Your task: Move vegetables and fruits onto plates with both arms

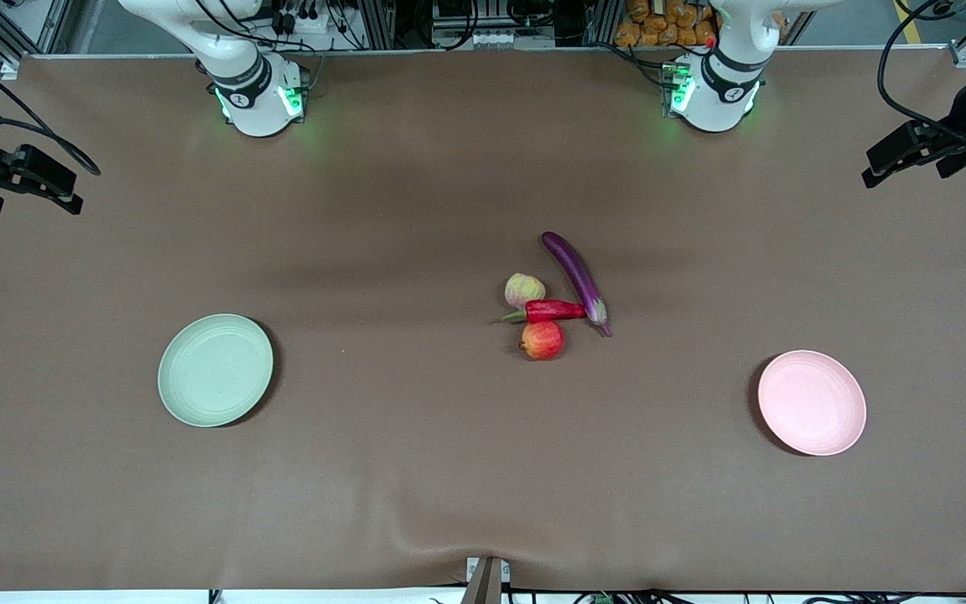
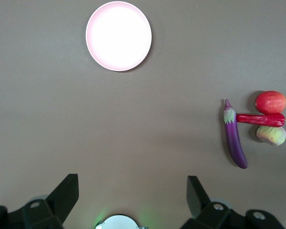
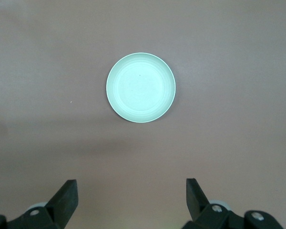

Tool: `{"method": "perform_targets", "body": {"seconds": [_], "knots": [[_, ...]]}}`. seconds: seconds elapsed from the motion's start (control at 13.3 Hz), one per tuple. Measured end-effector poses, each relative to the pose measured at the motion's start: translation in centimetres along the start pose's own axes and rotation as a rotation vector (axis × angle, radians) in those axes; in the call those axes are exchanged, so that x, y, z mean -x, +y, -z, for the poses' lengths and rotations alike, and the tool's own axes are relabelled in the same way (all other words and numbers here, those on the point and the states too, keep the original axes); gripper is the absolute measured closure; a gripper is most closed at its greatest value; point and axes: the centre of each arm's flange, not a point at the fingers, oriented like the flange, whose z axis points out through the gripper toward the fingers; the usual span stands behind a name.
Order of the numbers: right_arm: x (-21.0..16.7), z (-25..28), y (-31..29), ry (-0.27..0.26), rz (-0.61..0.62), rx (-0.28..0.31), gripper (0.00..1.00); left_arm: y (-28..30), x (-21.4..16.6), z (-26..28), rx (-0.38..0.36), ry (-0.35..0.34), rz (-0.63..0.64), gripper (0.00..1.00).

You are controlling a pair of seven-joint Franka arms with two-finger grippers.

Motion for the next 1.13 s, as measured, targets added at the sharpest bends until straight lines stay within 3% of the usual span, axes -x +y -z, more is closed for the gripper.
{"method": "perform_targets", "body": {"seconds": [1.13], "knots": [[0.09, -0.08, 0.01, -0.008, 0.000, 0.000, 0.00, -0.78, -0.14, -0.39, -0.002, -0.010, 0.020, 0.00]]}}
